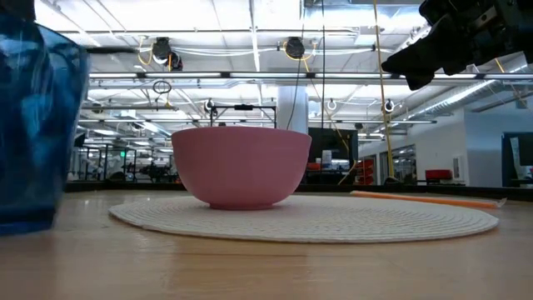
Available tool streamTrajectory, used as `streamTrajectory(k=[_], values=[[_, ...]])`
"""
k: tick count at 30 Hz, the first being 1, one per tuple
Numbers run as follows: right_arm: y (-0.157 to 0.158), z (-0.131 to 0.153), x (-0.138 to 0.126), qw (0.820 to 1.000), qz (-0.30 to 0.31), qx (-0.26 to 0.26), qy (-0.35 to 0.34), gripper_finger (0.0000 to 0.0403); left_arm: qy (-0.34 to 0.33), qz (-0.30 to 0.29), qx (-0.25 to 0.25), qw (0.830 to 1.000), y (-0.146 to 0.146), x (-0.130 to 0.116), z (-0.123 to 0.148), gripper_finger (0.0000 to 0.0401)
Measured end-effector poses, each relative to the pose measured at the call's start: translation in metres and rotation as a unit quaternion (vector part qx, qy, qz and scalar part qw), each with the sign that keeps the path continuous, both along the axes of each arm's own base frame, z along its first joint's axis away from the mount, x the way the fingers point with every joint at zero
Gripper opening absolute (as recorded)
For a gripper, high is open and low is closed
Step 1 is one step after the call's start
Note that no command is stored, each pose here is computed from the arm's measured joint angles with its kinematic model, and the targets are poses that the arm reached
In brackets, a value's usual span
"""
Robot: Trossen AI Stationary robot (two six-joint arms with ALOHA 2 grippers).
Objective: Pick & Place Utensil
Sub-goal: Put the green spoon into the pink bowl
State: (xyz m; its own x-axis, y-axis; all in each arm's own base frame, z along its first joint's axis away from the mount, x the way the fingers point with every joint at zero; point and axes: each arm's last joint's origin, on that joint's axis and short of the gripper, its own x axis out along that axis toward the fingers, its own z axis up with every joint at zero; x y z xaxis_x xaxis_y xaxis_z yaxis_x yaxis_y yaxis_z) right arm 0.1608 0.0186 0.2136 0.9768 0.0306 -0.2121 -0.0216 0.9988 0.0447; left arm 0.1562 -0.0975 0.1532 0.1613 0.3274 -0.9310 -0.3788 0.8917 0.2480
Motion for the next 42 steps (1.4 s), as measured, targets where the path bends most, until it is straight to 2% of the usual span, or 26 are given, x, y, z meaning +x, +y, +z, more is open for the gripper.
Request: streamTrajectory(k=[4, 6, 9, 13, 15, 18, 22, 33, 37, 42], values=[[0.000, 0.000, 0.000, 1.000, 0.000, 0.000, 0.000, 0.0075, -0.027, 0.001, -0.016, 1.000, -0.001, -0.003, 0.008, 0.0140], [0.000, 0.000, 0.000, 1.000, 0.000, 0.000, 0.000, 0.0075, -0.042, 0.020, -0.022, 0.999, 0.000, -0.005, 0.012, 0.0140], [0.000, 0.000, 0.000, 1.000, 0.000, 0.000, 0.000, 0.0075, -0.071, 0.105, -0.052, 0.990, 0.004, -0.007, 0.019, 0.0140], [0.000, 0.000, 0.000, 1.000, 0.000, 0.000, -0.001, 0.0075, -0.088, 0.244, -0.120, 0.958, 0.009, -0.011, 0.025, 0.0140], [0.000, 0.000, 0.000, 1.000, 0.000, -0.002, -0.001, 0.0075, -0.082, 0.288, -0.139, 0.944, 0.009, -0.012, 0.027, 0.0140], [0.000, 0.000, 0.000, 1.000, 0.000, -0.002, -0.001, 0.0075, -0.061, 0.325, -0.148, 0.932, 0.011, -0.014, 0.026, 0.0140], [0.000, 0.000, 0.000, 1.000, 0.000, -0.002, 0.001, 0.0075, -0.064, 0.353, -0.161, 0.919, 0.010, -0.014, 0.026, 0.0141], [0.000, -0.003, -0.001, 1.000, 0.001, -0.005, 0.019, 0.0075, -0.085, 0.392, -0.186, 0.897, 0.006, -0.008, 0.024, 0.0141], [0.000, -0.005, -0.001, 1.000, 0.001, -0.006, 0.026, 0.0075, -0.080, 0.407, -0.192, 0.889, 0.005, -0.008, 0.015, 0.0141], [0.000, -0.005, -0.001, 1.000, 0.001, -0.007, 0.026, 0.0075, -0.104, 0.406, -0.236, 0.877, 0.003, -0.005, -0.003, 0.0141]])
